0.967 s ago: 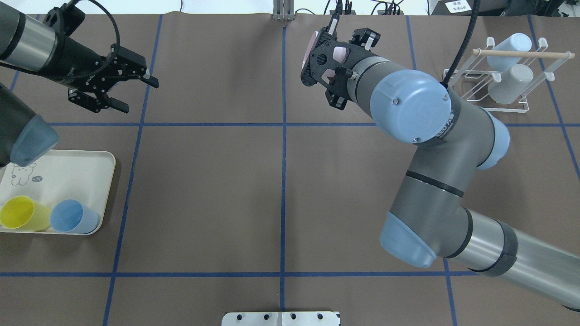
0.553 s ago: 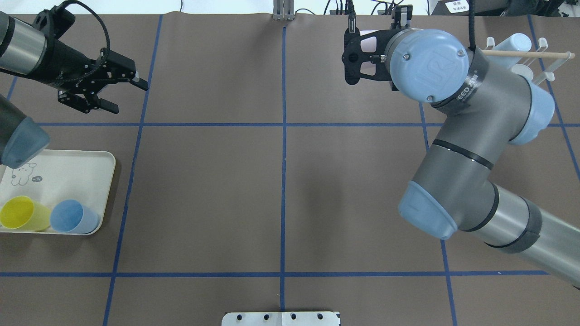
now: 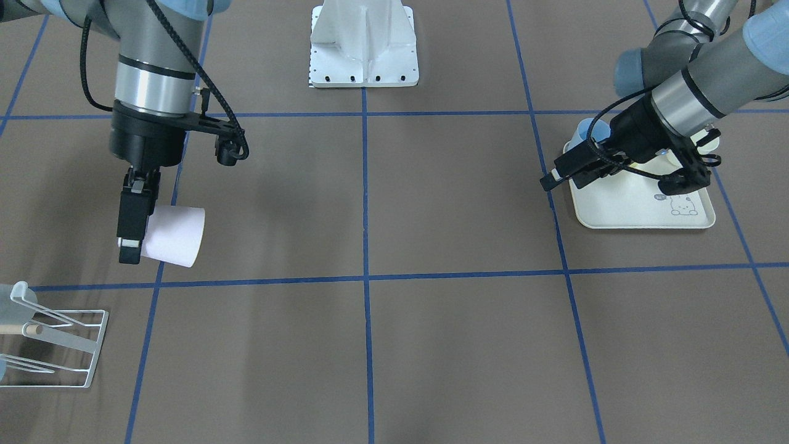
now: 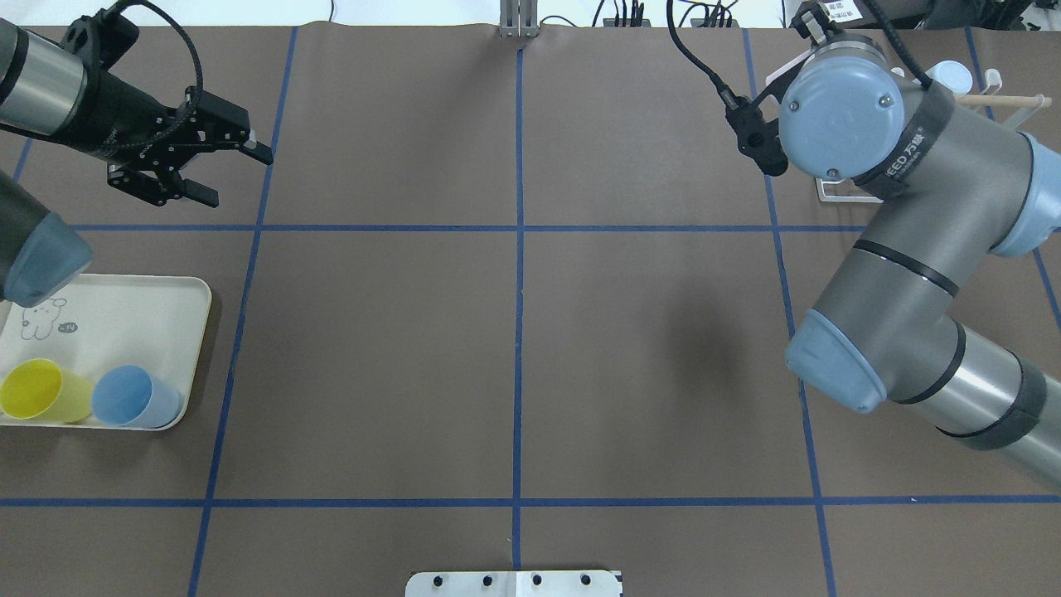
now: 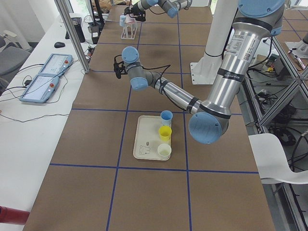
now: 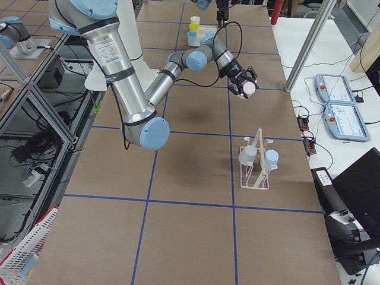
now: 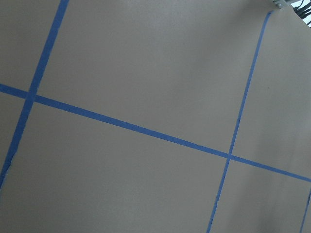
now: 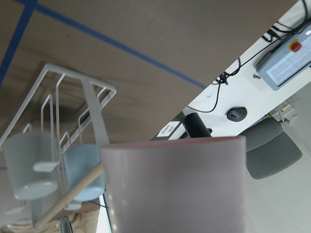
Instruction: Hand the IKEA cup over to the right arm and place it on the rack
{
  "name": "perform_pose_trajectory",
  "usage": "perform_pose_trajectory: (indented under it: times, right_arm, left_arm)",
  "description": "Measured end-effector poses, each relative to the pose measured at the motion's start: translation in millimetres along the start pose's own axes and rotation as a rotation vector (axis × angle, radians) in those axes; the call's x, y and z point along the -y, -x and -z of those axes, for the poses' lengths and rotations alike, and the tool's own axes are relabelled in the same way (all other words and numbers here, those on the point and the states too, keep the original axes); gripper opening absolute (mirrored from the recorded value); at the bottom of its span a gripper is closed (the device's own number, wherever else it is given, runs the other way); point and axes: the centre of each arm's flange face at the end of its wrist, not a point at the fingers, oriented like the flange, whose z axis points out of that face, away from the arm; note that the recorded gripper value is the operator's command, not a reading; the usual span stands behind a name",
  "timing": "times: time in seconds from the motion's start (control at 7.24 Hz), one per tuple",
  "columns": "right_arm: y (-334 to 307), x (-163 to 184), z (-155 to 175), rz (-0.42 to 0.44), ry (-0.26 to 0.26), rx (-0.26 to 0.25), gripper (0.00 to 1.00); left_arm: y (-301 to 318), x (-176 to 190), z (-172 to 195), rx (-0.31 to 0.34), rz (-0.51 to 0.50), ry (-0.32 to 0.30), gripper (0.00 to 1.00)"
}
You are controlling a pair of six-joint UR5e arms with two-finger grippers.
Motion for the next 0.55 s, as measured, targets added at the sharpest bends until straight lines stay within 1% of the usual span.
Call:
perform_pose_trajectory:
  times: [0.14,0.28,0.41,0.55]
  right_arm:
    - [11.7,-3.5,-12.2,0.124,0.073,0.007,0.37]
    - [22.5,-4.5,-24.7,0.214,0.132,0.022,0.37]
    - [36.9,-3.8,-40.4,0.273,0.185,0.046,0.37]
    - [54.1,-3.6,-56.0,0.312,0.23,0.07,0.37]
  left_arm:
    - [-0.8,-0.3,0.2,-0.001,-0.001,0.0,1.0]
    - [-1.2,-0.5,0.3,-0.002,-0.001,0.0,1.0]
    - [-1.4,-0.8,0.1,-0.002,-0.001,0.001,1.0]
    - [-1.7,-1.1,-0.4,-0.002,-0.001,0.002,1.0]
